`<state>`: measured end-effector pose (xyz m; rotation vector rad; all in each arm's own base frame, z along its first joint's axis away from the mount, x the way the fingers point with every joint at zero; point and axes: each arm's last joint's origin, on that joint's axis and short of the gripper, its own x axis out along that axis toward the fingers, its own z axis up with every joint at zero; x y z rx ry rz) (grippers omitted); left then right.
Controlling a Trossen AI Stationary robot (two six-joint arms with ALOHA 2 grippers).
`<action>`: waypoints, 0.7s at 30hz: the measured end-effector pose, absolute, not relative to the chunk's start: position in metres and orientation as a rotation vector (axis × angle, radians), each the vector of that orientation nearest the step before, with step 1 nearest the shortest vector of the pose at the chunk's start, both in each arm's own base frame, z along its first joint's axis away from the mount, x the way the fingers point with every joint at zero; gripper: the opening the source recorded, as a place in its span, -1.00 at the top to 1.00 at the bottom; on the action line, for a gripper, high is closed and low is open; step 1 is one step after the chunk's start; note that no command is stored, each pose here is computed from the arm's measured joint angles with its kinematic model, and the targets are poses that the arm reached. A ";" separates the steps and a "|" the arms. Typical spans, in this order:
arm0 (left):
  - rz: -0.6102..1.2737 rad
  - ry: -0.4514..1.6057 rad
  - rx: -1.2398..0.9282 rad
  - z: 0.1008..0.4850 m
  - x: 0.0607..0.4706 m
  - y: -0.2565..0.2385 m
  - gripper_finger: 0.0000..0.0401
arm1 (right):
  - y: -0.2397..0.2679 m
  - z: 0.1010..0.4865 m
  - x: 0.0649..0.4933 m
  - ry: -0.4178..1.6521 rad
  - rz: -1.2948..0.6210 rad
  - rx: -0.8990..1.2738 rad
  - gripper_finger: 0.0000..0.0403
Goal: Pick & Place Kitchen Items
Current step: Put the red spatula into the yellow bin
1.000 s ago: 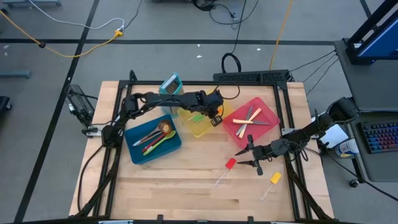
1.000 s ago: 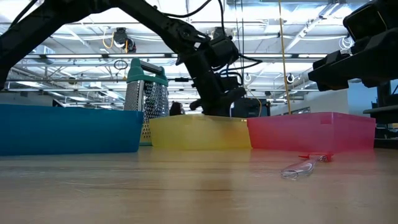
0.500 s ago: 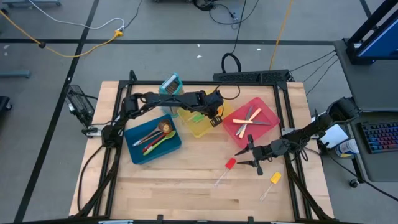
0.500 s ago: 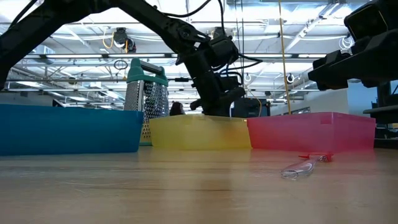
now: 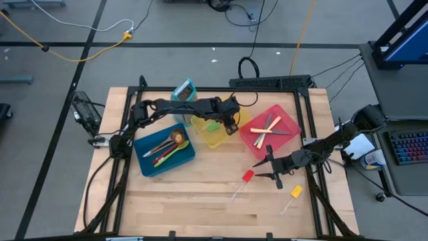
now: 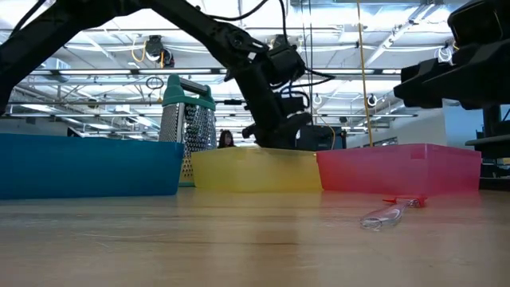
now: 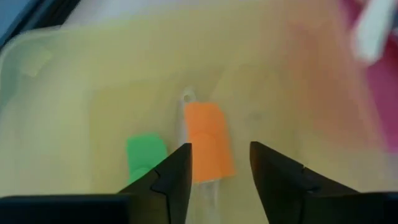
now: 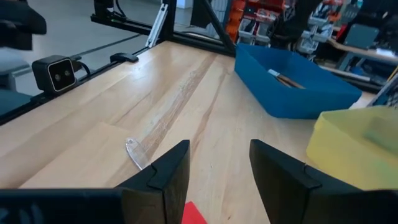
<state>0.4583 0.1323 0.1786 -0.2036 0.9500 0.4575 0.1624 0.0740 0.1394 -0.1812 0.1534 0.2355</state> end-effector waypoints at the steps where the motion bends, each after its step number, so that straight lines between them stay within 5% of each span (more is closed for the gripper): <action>1: 0.446 0.936 -0.221 0.184 0.458 0.131 0.17 | 0.074 0.140 0.162 0.149 0.237 -0.192 0.21; 11: 0.420 0.956 -0.306 0.264 0.421 0.089 0.32 | 0.065 0.141 0.167 0.135 0.186 -0.222 0.14; 21: 0.407 0.852 -0.086 0.351 0.364 -0.007 0.43 | 0.060 0.141 0.169 0.141 0.250 -0.212 -0.15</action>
